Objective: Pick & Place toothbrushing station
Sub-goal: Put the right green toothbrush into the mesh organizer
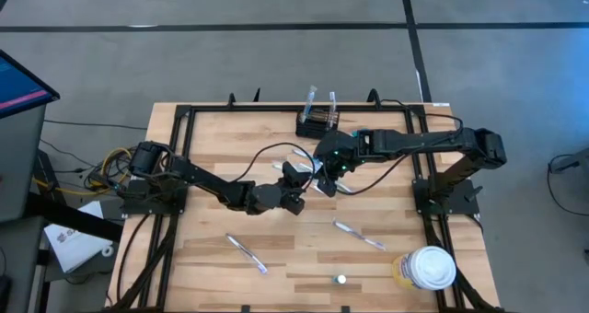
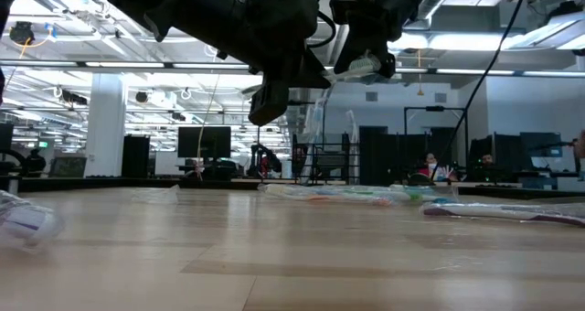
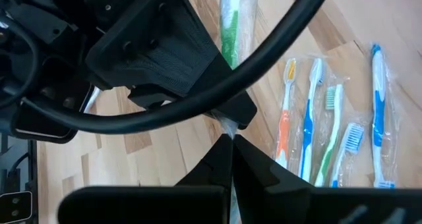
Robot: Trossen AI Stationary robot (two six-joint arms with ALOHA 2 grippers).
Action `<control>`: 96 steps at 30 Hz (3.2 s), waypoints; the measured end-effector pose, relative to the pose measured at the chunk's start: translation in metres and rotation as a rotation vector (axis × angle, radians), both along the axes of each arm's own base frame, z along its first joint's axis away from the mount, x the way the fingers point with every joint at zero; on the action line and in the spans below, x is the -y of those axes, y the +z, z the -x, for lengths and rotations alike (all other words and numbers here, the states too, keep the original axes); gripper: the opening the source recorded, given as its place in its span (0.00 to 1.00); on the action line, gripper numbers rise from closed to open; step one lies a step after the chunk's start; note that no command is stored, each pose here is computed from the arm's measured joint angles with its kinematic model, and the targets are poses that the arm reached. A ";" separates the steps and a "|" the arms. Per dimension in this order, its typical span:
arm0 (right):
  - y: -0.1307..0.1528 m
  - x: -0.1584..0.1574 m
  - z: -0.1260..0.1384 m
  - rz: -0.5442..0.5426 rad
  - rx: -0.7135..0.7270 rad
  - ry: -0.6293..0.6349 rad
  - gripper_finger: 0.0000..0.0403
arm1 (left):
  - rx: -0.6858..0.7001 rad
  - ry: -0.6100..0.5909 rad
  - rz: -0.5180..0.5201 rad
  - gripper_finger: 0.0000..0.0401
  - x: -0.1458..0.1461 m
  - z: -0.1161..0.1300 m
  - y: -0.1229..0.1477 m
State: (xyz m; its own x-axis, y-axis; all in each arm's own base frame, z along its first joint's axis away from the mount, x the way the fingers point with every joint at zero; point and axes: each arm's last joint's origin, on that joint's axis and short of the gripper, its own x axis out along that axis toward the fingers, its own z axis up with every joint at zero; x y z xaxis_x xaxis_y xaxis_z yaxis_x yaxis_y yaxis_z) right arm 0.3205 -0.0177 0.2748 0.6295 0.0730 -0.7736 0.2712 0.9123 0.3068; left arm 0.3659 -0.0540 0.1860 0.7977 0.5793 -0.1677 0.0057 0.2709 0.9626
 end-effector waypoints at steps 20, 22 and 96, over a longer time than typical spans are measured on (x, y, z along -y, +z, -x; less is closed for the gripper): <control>0.023 -0.001 -0.005 0.048 0.075 0.126 0.24 | 0.055 0.075 0.098 0.04 -0.007 0.001 -0.002; 0.025 -0.001 -0.006 0.057 0.082 0.135 0.24 | 0.062 0.087 0.114 0.04 -0.010 0.001 -0.003; 0.033 -0.023 -0.066 0.388 0.531 0.202 0.24 | 0.673 -0.568 1.068 0.04 -0.051 0.146 0.056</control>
